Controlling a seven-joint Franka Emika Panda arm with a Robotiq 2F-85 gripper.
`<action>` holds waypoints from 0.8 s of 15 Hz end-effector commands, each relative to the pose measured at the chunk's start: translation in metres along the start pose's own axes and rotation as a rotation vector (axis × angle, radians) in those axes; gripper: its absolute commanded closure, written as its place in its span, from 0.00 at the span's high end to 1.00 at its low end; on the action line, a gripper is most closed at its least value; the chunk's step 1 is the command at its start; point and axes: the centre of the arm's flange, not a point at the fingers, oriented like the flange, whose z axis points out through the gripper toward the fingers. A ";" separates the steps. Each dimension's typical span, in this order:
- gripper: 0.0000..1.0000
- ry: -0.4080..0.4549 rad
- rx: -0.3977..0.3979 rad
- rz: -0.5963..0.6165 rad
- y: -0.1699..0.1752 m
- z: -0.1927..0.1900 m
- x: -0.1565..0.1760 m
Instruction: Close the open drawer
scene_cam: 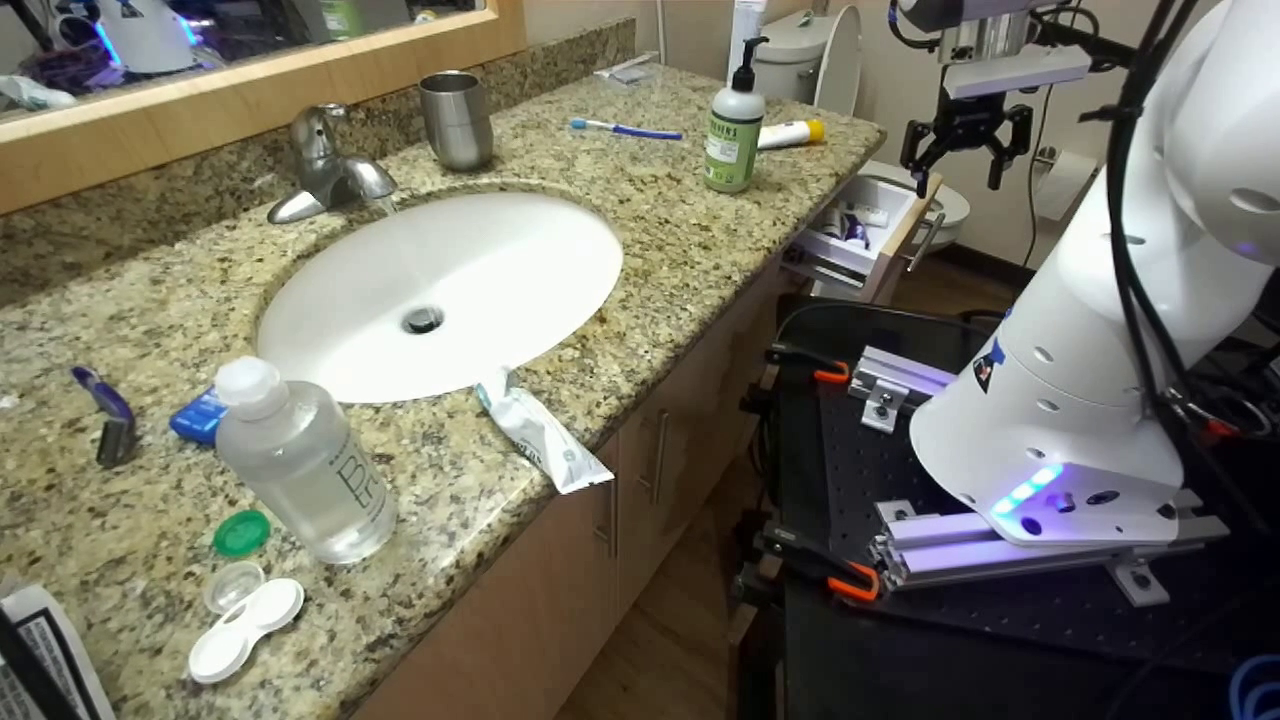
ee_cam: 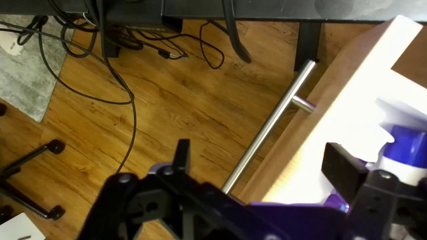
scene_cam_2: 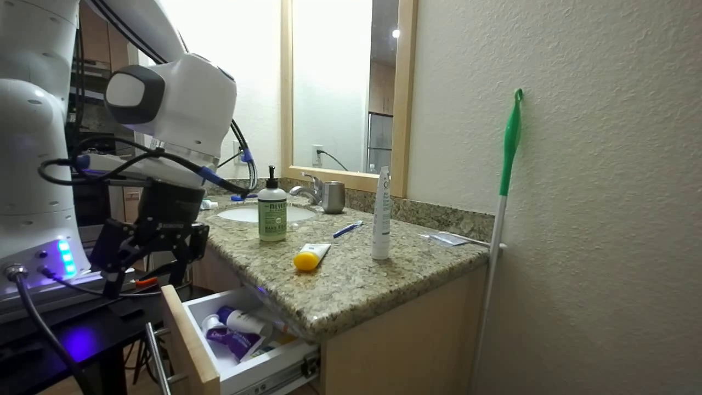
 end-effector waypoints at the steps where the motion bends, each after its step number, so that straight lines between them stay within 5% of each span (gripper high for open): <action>1: 1.00 0.093 0.073 0.150 0.026 0.022 0.003; 6: 1.00 0.178 0.080 0.311 0.057 0.055 -0.010; 10: 1.00 0.193 0.105 0.356 0.040 0.078 -0.009; 11: 1.00 0.188 0.110 0.350 0.049 0.042 -0.026; 12: 1.00 0.182 0.113 0.350 0.043 0.045 -0.026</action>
